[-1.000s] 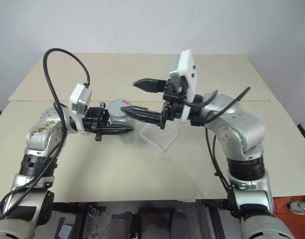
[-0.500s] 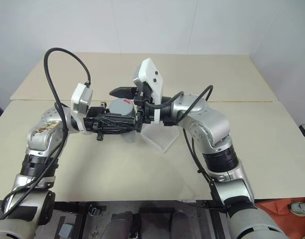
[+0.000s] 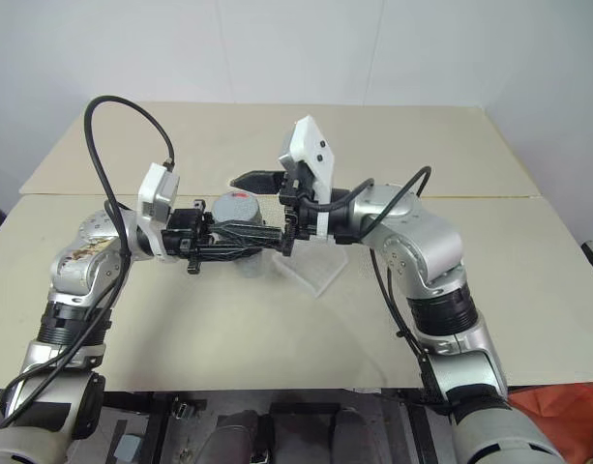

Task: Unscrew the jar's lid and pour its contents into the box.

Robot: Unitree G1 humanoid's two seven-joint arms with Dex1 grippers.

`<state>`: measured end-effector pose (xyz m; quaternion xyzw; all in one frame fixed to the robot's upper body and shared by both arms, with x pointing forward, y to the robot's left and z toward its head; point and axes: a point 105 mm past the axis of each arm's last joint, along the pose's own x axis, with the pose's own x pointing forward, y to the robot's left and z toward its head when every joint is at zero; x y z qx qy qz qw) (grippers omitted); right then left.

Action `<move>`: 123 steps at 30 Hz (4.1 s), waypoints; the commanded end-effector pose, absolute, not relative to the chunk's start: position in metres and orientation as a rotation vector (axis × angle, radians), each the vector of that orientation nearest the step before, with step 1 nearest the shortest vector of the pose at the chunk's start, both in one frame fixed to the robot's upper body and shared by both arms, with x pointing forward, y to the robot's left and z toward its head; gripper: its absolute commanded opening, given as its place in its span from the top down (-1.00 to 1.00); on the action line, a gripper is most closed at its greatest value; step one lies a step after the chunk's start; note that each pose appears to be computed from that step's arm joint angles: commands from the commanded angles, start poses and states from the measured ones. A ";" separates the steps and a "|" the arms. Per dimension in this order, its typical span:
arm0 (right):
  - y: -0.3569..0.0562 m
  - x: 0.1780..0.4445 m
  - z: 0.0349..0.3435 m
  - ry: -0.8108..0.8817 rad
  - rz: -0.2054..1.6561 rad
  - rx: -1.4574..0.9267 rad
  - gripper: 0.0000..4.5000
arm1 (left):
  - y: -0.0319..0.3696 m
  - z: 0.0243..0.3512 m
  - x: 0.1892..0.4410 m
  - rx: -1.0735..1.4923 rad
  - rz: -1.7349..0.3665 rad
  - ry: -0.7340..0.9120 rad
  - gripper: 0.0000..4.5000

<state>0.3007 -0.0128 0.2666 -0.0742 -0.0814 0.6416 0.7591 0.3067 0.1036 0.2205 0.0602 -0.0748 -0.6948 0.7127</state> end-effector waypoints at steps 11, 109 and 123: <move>-0.049 0.310 0.283 -0.239 1.267 -0.186 -0.99 | 0.105 0.233 0.300 0.176 -1.571 -0.226 0.15; -0.202 0.344 0.118 0.176 0.369 -0.235 -0.62 | 0.105 0.226 0.327 0.190 -1.273 -0.244 0.15; -0.180 0.315 0.186 0.228 0.620 -0.281 -0.99 | 0.091 0.224 0.369 0.554 -0.966 -0.380 0.15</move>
